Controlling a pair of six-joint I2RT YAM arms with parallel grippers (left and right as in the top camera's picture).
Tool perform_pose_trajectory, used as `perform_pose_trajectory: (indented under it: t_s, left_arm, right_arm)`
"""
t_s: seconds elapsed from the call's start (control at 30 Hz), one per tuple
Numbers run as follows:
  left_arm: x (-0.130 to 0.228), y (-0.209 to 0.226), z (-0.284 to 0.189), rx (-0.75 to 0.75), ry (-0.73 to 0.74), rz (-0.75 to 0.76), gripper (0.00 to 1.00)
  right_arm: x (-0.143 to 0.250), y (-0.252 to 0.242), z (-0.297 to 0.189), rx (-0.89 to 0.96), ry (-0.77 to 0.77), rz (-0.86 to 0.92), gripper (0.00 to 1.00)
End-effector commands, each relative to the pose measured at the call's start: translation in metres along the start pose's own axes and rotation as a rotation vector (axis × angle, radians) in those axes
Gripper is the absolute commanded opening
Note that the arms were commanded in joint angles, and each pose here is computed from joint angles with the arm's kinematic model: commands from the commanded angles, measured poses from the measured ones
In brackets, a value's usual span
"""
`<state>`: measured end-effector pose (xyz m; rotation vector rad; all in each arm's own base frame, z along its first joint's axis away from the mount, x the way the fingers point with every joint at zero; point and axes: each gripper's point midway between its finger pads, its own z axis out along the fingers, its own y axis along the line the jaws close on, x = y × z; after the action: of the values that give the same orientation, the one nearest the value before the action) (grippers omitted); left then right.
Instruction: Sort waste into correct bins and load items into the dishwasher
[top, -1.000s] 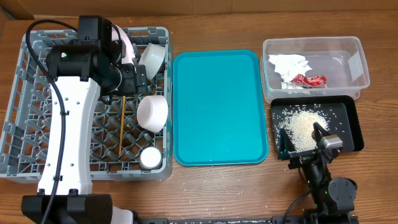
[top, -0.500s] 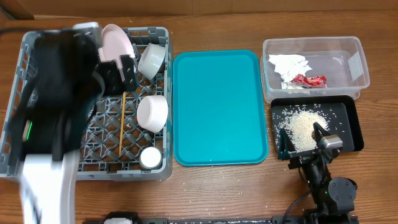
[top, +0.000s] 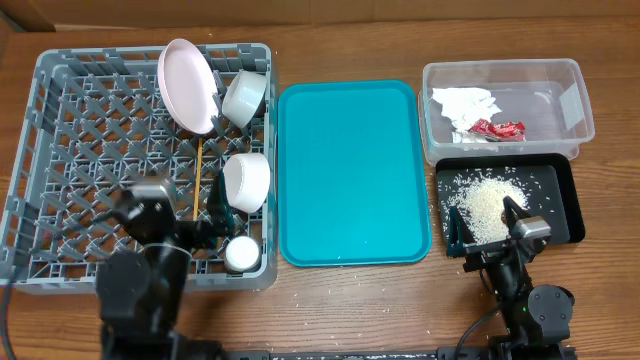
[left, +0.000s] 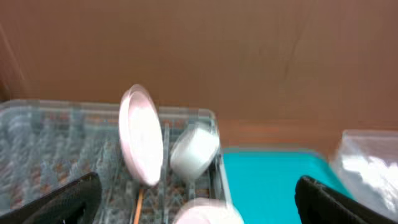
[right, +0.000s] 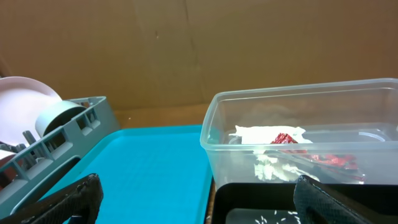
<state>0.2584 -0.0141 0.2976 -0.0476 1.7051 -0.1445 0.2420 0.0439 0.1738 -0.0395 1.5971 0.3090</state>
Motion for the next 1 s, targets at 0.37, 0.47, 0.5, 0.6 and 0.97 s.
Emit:
perform_pose_trajectory:
  t_s: [0.37, 0.47, 0.5, 0.6, 0.97]
  left_arm:
    - [0.082, 0.008, -0.006, 0.017, -0.208, 0.156, 1.00]
    - [0.090, 0.009, -0.005, 0.013, -0.205, 0.190, 1.00]
    - [0.093, 0.010, -0.004, 0.012, -0.200, 0.203, 1.00]
    - [0.102, 0.011, -0.001, 0.009, -0.180, 0.218, 1.00]
    - [0.141, 0.018, 0.006, -0.004, -0.057, 0.206, 1.00]
  right_arm:
    - [0.001, -0.001, 0.000, 0.004, -0.007, 0.002, 1.00]
    - [0.001, -0.001, 0.000, 0.004, -0.007, 0.002, 1.00]
    - [0.001, -0.001, 0.000, 0.004, -0.007, 0.002, 1.00]
    - [0.001, -0.001, 0.000, 0.004, -0.007, 0.002, 1.00]
    - [0.001, -0.001, 0.000, 0.004, -0.007, 0.002, 1.00]
